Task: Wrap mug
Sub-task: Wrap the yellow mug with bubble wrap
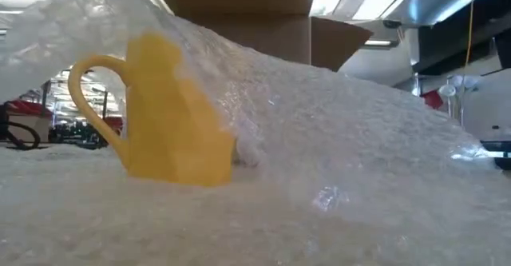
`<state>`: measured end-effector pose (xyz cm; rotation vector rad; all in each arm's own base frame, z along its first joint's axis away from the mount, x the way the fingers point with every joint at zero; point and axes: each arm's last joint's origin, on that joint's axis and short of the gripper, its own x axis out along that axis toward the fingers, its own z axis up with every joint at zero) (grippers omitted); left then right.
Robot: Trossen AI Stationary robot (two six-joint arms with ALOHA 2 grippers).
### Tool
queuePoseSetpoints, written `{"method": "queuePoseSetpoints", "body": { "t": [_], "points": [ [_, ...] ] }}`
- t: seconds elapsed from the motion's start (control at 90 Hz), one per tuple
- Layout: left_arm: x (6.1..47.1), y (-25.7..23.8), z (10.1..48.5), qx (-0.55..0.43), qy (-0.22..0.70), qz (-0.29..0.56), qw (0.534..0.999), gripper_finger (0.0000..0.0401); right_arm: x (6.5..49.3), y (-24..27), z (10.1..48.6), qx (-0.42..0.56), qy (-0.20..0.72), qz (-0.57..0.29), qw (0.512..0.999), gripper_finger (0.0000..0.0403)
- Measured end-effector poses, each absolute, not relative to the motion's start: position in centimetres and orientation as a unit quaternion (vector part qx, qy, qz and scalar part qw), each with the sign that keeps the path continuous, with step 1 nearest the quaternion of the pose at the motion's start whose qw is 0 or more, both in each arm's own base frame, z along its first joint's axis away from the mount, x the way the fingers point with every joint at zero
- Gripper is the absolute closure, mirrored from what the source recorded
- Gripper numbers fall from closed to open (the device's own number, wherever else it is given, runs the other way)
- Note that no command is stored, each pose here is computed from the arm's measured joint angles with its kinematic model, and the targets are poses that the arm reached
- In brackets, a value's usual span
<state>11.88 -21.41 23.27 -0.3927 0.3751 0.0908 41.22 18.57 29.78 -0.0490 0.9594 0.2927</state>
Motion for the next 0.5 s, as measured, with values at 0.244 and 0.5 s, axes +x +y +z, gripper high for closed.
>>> {"method": "queuePoseSetpoints", "body": {
  "t": [0.244,0.5],
  "points": [
    [11.4,-22.5,23.4,-0.213,0.176,0.019,0.961,0.0401,33.9,20.9,27.0,0.005,0.495,0.079,0.865,0.0402],
    [11.3,-22.6,23.6,-0.219,0.172,0.014,0.96,0.0401,21.8,19.5,22.6,0.16,0.453,-0.013,0.877,0.0403]
  ]
}}
